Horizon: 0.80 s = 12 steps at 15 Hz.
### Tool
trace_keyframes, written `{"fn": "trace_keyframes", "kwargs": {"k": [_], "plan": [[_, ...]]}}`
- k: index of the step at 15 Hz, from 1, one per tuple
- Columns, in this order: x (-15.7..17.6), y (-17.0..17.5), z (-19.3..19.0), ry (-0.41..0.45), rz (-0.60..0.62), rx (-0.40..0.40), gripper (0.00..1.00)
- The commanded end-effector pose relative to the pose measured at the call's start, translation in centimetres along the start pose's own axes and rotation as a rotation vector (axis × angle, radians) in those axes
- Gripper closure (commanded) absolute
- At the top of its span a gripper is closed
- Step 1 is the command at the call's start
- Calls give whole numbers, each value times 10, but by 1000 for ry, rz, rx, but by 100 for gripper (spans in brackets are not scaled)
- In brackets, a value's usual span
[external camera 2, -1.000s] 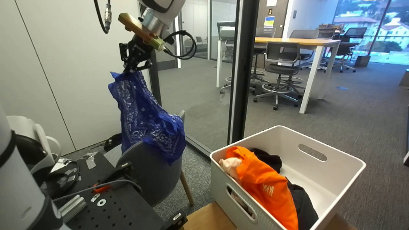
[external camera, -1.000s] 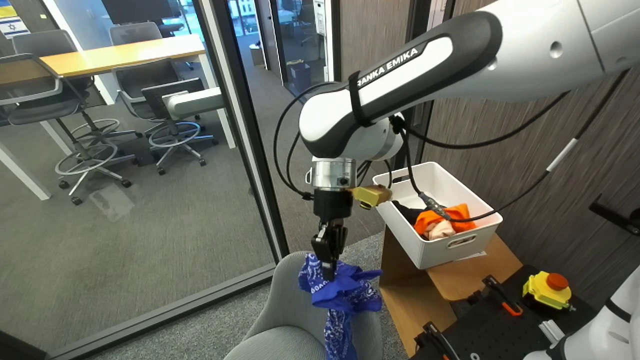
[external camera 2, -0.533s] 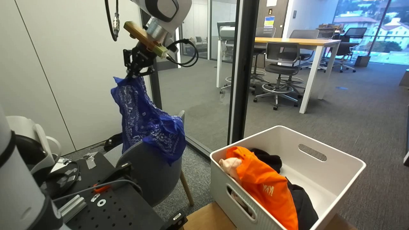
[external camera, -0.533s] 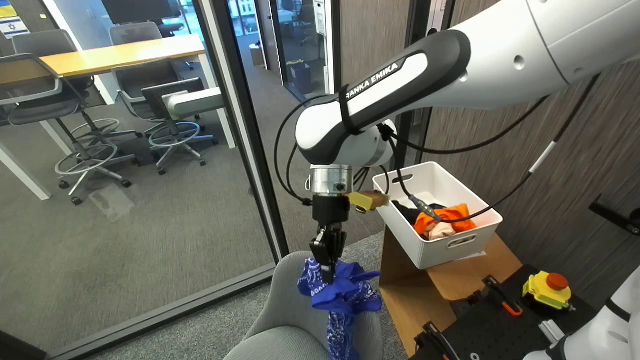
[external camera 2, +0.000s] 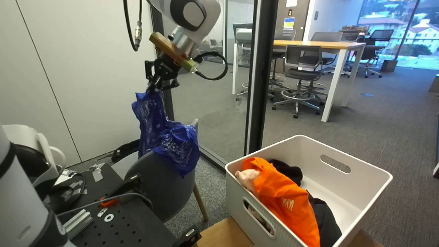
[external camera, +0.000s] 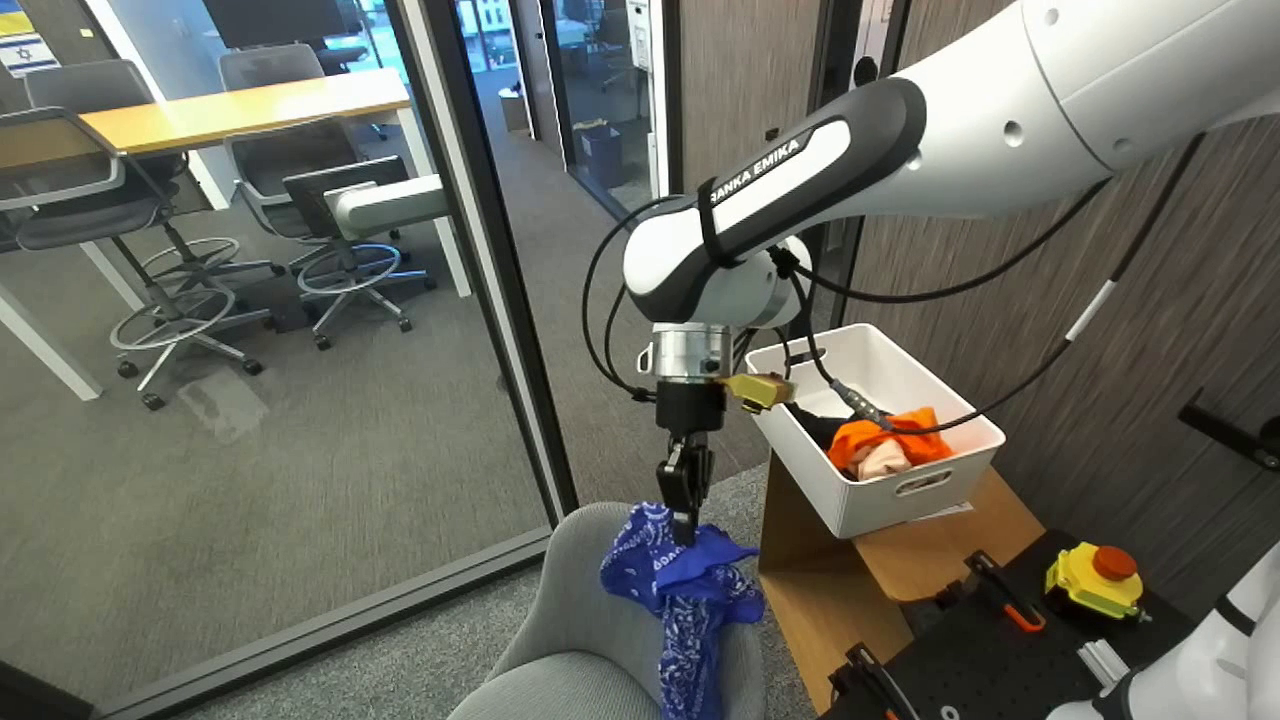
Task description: Pick up the blue cloth from the box and put it on the chair's headrest
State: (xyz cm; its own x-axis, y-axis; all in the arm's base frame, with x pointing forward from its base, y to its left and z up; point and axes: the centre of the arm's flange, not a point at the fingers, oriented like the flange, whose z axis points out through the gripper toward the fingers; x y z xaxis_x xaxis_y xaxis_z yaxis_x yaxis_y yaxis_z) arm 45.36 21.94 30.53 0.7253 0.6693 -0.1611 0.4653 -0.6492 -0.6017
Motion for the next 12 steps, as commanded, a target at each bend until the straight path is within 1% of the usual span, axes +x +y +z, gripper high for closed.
{"fn": "trace_keyframes", "kwargs": {"k": [1, 5, 12], "plan": [[-14, 34, -2, -13, -26, -1, 93], [-25, 75, 3, -36, -4, 15, 92], [-39, 143, 30, -99, 77, 63, 92]]}}
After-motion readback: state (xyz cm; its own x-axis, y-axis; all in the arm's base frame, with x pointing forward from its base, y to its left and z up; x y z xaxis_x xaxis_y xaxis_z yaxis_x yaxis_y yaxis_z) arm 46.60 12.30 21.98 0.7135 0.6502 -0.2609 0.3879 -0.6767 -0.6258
